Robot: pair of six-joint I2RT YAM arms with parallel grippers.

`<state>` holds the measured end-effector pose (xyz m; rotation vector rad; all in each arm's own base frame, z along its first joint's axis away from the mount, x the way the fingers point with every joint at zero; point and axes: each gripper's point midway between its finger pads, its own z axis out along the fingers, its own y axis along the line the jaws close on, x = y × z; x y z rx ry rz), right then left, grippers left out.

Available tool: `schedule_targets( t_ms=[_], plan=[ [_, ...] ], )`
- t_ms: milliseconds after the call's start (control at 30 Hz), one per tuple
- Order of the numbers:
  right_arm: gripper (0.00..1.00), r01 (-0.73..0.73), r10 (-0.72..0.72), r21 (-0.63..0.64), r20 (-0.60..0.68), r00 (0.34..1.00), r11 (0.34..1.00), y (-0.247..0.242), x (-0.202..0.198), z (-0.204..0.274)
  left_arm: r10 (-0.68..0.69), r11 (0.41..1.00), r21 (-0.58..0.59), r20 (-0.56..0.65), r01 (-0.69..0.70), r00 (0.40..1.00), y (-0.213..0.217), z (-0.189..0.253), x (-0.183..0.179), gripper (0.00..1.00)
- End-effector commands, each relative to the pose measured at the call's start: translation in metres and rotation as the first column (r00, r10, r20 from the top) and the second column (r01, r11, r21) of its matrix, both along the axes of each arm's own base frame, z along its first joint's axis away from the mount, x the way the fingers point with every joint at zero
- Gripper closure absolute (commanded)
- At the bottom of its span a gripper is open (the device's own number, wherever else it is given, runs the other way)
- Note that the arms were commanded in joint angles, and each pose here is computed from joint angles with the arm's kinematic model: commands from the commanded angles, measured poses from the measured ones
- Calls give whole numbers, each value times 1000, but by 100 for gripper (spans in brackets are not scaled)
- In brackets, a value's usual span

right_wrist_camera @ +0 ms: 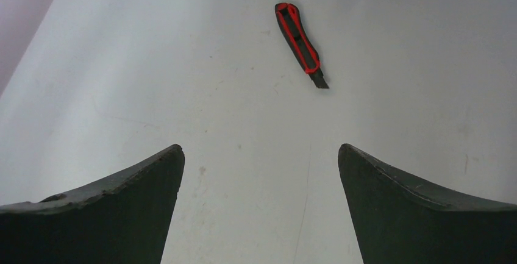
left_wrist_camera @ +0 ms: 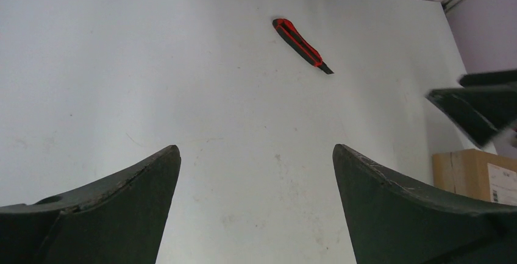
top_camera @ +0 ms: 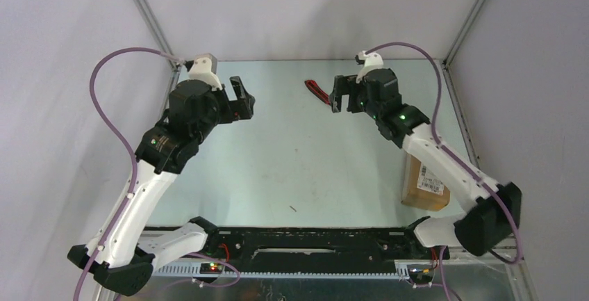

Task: Unpack the express box
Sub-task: Move the knife to the center of the board.

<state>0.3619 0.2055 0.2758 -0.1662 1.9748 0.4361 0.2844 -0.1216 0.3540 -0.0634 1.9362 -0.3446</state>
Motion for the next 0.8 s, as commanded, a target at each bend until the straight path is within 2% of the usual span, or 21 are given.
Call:
schedule_targets(
  t_ms=[0,167,333,567,667,767],
  plan=[
    [0,-50,50,-2,54,997,999,17,43,-7,-35,999,-13,-49,35,998,-8,-11,-1,2],
    [0,-37,36,-46,-14,999,998,23,96,-46,-51,999,-11,-81,50,995,-10,-21,-2,2],
    [0,23,-34,-107,-98,995,994,17,133,-75,-66,998,-16,-95,65,993,-11,-28,-2,2],
    [1,38,-67,-153,-189,980,987,15,151,-111,-86,996,-27,-96,84,992,-11,-29,-4,2],
    [1,21,-41,-108,-190,981,994,12,152,-116,-93,995,-26,-96,91,991,-12,-32,-2,2],
    [0,-13,-12,-129,-198,980,992,21,168,-126,-103,994,-32,-107,100,989,-14,-36,1,2]
  ],
)
